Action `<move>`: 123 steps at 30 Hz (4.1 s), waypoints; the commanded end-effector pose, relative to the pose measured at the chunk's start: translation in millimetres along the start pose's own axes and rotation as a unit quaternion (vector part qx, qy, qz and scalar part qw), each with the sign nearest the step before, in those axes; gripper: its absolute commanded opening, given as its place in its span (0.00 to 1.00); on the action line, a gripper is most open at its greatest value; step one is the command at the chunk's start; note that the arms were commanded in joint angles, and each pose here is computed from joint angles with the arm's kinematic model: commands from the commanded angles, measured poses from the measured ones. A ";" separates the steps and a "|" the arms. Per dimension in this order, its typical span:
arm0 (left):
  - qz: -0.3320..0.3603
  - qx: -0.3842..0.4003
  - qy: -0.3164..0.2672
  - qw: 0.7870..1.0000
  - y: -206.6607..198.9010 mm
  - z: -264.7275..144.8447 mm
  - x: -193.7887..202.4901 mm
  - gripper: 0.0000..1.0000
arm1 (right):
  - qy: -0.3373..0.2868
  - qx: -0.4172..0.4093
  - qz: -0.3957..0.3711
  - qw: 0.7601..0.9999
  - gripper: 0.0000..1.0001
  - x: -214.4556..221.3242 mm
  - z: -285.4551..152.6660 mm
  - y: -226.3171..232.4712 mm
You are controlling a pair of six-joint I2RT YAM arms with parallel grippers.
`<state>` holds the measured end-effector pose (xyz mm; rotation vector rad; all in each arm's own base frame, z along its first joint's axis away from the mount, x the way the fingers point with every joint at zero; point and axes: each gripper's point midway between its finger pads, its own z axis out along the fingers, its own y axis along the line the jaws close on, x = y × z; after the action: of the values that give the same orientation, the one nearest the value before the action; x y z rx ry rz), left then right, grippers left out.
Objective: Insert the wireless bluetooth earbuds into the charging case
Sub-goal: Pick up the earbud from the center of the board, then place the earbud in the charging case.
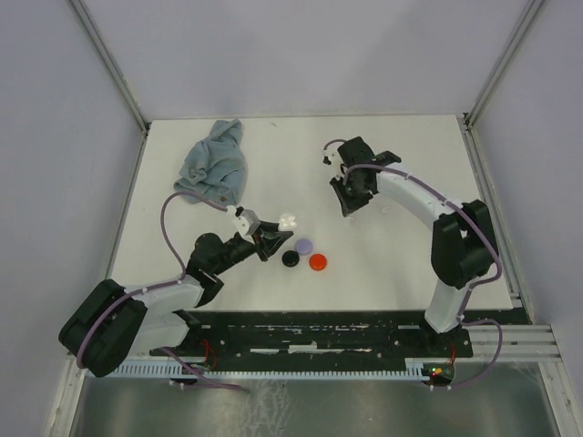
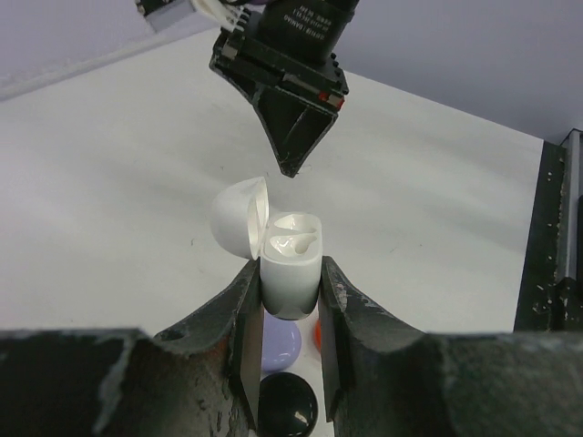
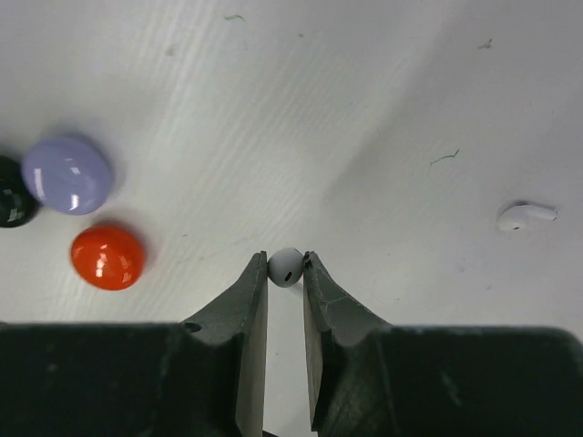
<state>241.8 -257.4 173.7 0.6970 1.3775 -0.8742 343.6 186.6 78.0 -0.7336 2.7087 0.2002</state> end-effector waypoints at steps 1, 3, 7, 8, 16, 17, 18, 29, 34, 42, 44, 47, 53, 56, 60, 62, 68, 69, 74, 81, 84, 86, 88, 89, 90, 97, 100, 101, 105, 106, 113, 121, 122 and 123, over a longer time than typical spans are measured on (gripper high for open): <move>0.073 0.022 -0.070 0.995 -6.3 0.4 -37.3 0.03 | -0.103 -0.037 0.007 0.994 0.22 -32.7 -52.7 33.3; 0.086 0.023 -0.089 0.992 -8.0 -1.9 -44.5 0.03 | -0.137 -0.052 0.007 0.989 0.22 -39.4 -72.8 46.1; 0.101 0.026 -0.108 0.989 -9.7 -2.8 -53.7 0.03 | -0.216 -0.093 0.006 0.972 0.22 -52.1 -116.6 74.8; 0.102 0.029 -0.110 0.988 -10.7 -2.3 -55.2 0.03 | -0.233 -0.105 0.004 0.967 0.22 -53.8 -127.1 82.9; 0.107 0.057 -0.141 0.983 -22.2 -2.9 -72.5 0.03 | -0.343 -0.210 -0.004 0.915 0.21 -57.6 -193.9 136.2; 0.108 0.060 -0.143 0.982 -23.2 -2.5 -74.5 0.03 | -0.359 -0.224 -0.006 0.906 0.21 -59.2 -202.7 141.8; 0.109 0.062 -0.144 0.982 -24.2 -2.4 -75.8 0.03 | -0.369 -0.237 -0.007 0.898 0.21 -58.9 -209.4 146.8; 0.110 0.098 -0.172 0.974 -40.8 -6.2 -95.3 0.03 | -0.423 -0.360 -0.022 0.832 0.19 -56.2 -243.7 203.9; 0.105 0.098 -0.186 0.972 -42.1 -7.9 -104.0 0.03 | -0.432 -0.381 -0.024 0.817 0.19 -55.9 -246.9 215.1; 0.095 0.101 -0.202 0.969 -44.7 -10.1 -112.8 0.03 | -0.423 -0.395 -0.027 0.815 0.19 -53.7 -239.2 225.4; 0.093 0.101 -0.206 0.969 -45.3 -10.5 -114.7 0.03 | -0.420 -0.395 -0.027 0.817 0.18 -53.1 -236.6 226.2; 0.089 0.099 -0.214 0.968 -45.0 -12.0 -118.7 0.03 | -0.415 -0.397 -0.027 0.818 0.18 -52.2 -233.3 228.2; 0.083 0.094 -0.226 0.966 -44.9 -14.6 -124.7 0.03 | -0.410 -0.399 -0.032 0.820 0.18 -48.8 -229.8 230.6; 0.080 0.096 -0.231 0.965 -45.9 -15.8 -127.7 0.03 | -0.406 -0.398 -0.032 0.822 0.18 -47.0 -225.8 231.0; 0.077 0.092 -0.234 0.965 -45.3 -16.7 -128.8 0.03 | -0.404 -0.399 -0.036 0.822 0.18 -44.9 -224.4 231.8; 0.076 0.091 -0.236 0.964 -45.1 -17.4 -129.1 0.03 | -0.403 -0.397 -0.037 0.824 0.19 -43.7 -222.8 231.2; 0.073 0.106 -0.237 0.963 -50.1 -18.2 -129.4 0.03 | -0.403 -0.393 -0.041 0.825 0.26 -42.1 -222.8 230.0; 0.074 0.108 -0.237 0.963 -50.9 -18.3 -129.4 0.03 | -0.404 -0.391 -0.040 0.826 0.29 -42.3 -223.1 229.0; 0.070 0.111 -0.230 0.964 -51.2 -17.2 -124.5 0.03 | -0.412 -0.378 -0.043 0.828 0.41 -43.8 -229.1 225.2; 0.059 0.113 -0.220 0.967 -50.2 -14.3 -117.4 0.03 | -0.420 -0.373 -0.047 0.826 0.42 -48.1 -239.0 224.1; 0.053 0.118 -0.217 0.968 -51.1 -12.8 -114.9 0.03 | -0.418 -0.374 -0.049 0.826 0.42 -48.9 -240.0 224.8; 0.049 0.126 -0.212 0.968 -53.0 -10.8 -113.5 0.03 | -0.414 -0.380 -0.050 0.826 0.42 -50.5 -240.6 227.6; 0.044 0.135 -0.209 0.968 -55.3 -9.1 -112.3 0.03 | -0.411 -0.384 -0.050 0.825 0.40 -52.3 -240.2 229.5; 0.041 0.139 -0.207 0.967 -56.1 -8.1 -112.1 0.03 | -0.409 -0.385 -0.050 0.826 0.39 -53.0 -239.2 230.4; 0.038 0.142 -0.206 0.967 -56.6 -7.2 -111.2 0.03 | -0.408 -0.385 -0.051 0.826 0.38 -54.2 -238.6 230.7; 0.023 0.145 -0.209 0.967 -56.8 -5.4 -112.4 0.03 | -0.399 -0.367 -0.059 0.838 0.38 -58.4 -227.1 228.7; 0.018 0.141 -0.216 0.966 -55.4 -5.7 -114.8 0.03 | -0.400 -0.355 -0.061 0.843 0.40 -59.6 -223.6 225.6; 0.016 0.141 -0.216 0.966 -55.0 -5.4 -115.1 0.03 | -0.402 -0.350 -0.061 0.844 0.40 -60.6 -223.3 224.1; 0.007 0.133 -0.207 0.969 -51.4 -2.6 -107.4 0.03 | -0.413 -0.331 -0.069 0.846 0.43 -64.3 -230.6 218.4; 0.005 0.128 -0.204 0.971 -49.3 -2.1 -104.2 0.03 | -0.415 -0.323 -0.074 0.847 0.43 -64.5 -233.2 216.6; 0.005 0.060 -0.184 0.981 -24.0 -1.1 -80.0 0.03 | -0.409 -0.190 -0.081 0.889 0.53 -66.0 -228.3 168.7; 0.014 0.011 -0.128 0.992 -3.7 -2.0 -51.3 0.03 | -0.328 -0.021 -0.007 0.945 0.60 -49.1 -185.3 70.7; 0.017 0.003 -0.125 0.992 -0.7 -3.1 -50.3 0.03 | -0.314 -0.007 0.004 0.949 0.60 -46.0 -178.1 58.9; 0.020 -0.002 -0.121 0.992 1.4 -4.1 -48.9 0.03 | -0.297 0.008 0.013 0.955 0.61 -42.0 -169.3 47.3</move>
<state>230.6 -260.9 217.9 0.6003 1.1691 -1.0217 285.2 257.7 274.9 -0.6157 2.0202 0.5601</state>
